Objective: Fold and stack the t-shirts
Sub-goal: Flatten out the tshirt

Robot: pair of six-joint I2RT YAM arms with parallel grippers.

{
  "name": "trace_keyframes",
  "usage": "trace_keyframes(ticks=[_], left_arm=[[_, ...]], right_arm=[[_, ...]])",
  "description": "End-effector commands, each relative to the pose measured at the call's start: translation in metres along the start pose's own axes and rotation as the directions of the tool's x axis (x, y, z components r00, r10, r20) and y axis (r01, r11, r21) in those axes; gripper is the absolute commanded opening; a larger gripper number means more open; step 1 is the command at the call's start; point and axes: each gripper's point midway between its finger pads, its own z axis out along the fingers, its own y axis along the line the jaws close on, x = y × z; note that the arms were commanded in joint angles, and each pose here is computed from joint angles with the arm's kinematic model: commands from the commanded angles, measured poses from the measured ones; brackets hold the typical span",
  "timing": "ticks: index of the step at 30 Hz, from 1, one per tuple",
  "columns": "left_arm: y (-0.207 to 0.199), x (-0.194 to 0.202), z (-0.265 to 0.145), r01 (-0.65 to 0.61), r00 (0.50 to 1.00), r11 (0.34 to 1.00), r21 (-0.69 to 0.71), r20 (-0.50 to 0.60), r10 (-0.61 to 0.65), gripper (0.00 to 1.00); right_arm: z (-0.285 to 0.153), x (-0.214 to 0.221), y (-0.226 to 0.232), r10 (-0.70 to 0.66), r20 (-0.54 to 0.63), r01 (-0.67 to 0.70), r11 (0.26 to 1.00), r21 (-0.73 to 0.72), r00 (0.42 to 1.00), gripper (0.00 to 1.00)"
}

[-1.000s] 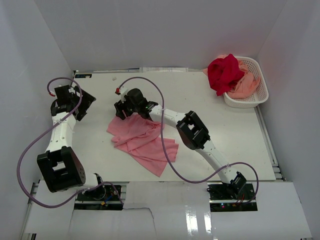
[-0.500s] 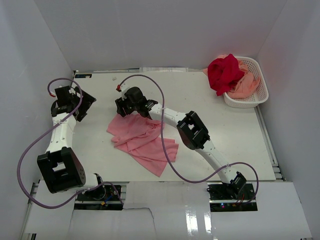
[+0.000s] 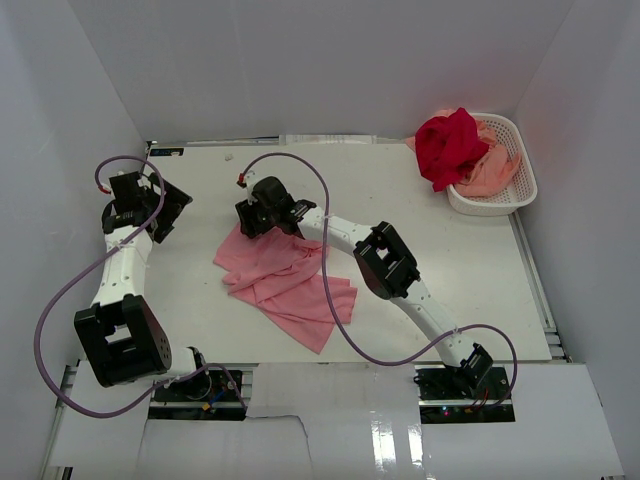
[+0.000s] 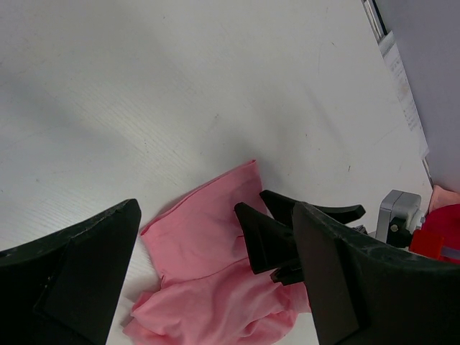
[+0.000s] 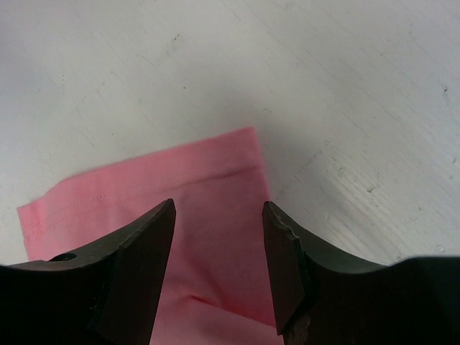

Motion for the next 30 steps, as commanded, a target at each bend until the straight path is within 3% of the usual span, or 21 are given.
trace_keyframes(ticks=[1, 5, 8, 12, 15, 17, 18, 21, 25, 30], left_arm=[[-0.01, -0.008, -0.013, -0.018, 0.999, 0.999, 0.048, 0.042, 0.016, 0.98], [-0.013, -0.008, -0.016, -0.019, 0.999, 0.998, 0.062, 0.04, 0.017, 0.98], [-0.014, -0.01, -0.017, -0.022, 0.999, 0.997, 0.067, 0.046, 0.019, 0.98], [-0.014, -0.009, -0.017, -0.024, 0.999, 0.997, 0.07, 0.044, 0.021, 0.98], [-0.013, -0.007, -0.016, -0.023, 0.999, 0.997, 0.069, 0.039, 0.02, 0.98], [-0.014, -0.007, -0.017, -0.024, 0.999, 0.997, 0.073, 0.041, 0.021, 0.98], [-0.014, -0.007, -0.016, -0.023, 0.999, 0.997, 0.072, 0.038, 0.021, 0.98], [-0.014, -0.006, -0.017, -0.022, 0.999, 0.997, 0.077, 0.034, 0.019, 0.98], [-0.016, -0.004, -0.017, -0.021, 0.999, 0.996, 0.09, 0.027, 0.019, 0.98], [-0.014, -0.003, -0.018, -0.037, 0.999, 0.995, 0.092, 0.042, 0.033, 0.97]], right_arm=[[-0.003, 0.0, 0.002, 0.028, -0.013, -0.028, 1.0, -0.01, 1.0, 0.57], [-0.007, 0.007, 0.003, 0.037, -0.021, -0.037, 0.999, -0.007, 0.999, 0.56], [-0.004, 0.011, 0.001, 0.035, -0.042, -0.035, 0.999, -0.004, 0.999, 0.45], [-0.005, 0.019, 0.004, 0.041, -0.076, -0.042, 0.999, -0.018, 0.996, 0.39], [-0.008, 0.025, 0.003, 0.048, -0.103, -0.05, 0.999, -0.009, 0.993, 0.19], [-0.013, 0.025, 0.003, 0.048, -0.117, -0.049, 0.999, -0.008, 0.992, 0.17], [-0.015, 0.026, 0.002, 0.045, -0.12, -0.046, 0.999, -0.004, 0.992, 0.08], [-0.026, 0.018, -0.003, 0.048, -0.114, -0.047, 0.999, 0.008, 0.992, 0.08], [-0.055, -0.024, -0.018, 0.089, -0.042, -0.087, 0.996, 0.034, 0.995, 0.08], [-0.12, -0.086, -0.086, 0.16, 0.104, -0.177, 0.969, 0.174, 0.982, 0.08]])
